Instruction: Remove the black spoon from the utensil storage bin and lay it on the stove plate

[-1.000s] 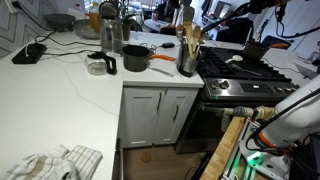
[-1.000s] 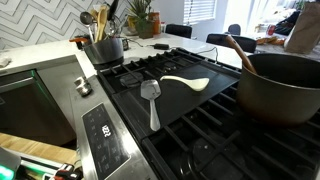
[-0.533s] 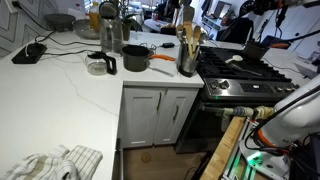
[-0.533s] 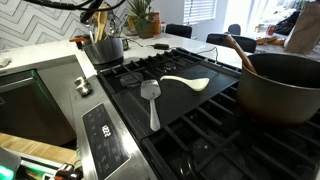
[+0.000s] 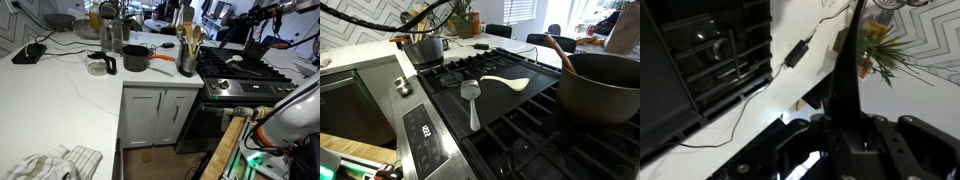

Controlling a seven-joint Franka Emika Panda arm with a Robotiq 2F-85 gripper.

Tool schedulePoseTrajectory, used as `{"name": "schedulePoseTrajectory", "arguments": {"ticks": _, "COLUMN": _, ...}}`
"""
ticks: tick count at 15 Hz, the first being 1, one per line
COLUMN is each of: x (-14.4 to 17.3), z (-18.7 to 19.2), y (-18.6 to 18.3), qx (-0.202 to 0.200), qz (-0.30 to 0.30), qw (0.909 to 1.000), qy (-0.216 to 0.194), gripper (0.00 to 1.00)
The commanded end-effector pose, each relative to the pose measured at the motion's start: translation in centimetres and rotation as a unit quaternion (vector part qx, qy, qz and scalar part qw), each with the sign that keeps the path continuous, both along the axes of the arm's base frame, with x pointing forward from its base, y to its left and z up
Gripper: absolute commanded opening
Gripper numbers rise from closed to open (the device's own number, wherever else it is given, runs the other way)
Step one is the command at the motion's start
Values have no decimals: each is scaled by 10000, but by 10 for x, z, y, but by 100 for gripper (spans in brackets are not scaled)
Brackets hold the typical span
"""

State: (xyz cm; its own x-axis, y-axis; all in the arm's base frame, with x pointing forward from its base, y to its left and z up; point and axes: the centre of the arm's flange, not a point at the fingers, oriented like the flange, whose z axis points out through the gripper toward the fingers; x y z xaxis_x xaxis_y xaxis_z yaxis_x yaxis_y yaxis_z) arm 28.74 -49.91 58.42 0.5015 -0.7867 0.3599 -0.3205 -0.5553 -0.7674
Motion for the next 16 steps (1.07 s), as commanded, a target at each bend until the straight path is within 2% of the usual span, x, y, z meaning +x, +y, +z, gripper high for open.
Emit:
{"name": "schedulePoseTrajectory", "arguments": {"ticks": 1, "x": -4, "z": -38, "y": -28, "qx": 370, "qz": -96, "qw": 9960, "qy": 803, "gripper": 4}}
{"name": "schedulePoseTrajectory", "arguments": {"ticks": 10, "x": -16, "z": -162, "y": -72, "qx": 1201, "qz": -469, "qw": 9831, "qy": 1302, "gripper": 4}}
{"name": "schedulePoseTrajectory", "arguments": {"ticks": 15, "x": -8, "z": -195, "y": -78, "qx": 1428, "qz": -466, "qw": 9784, "qy": 1421, "gripper": 4}}
{"name": "schedulePoseTrajectory", "arguments": {"ticks": 16, "x": -5, "z": -196, "y": -79, "qx": 1435, "qz": -418, "qw": 9782, "qy": 1443, "gripper": 9}}
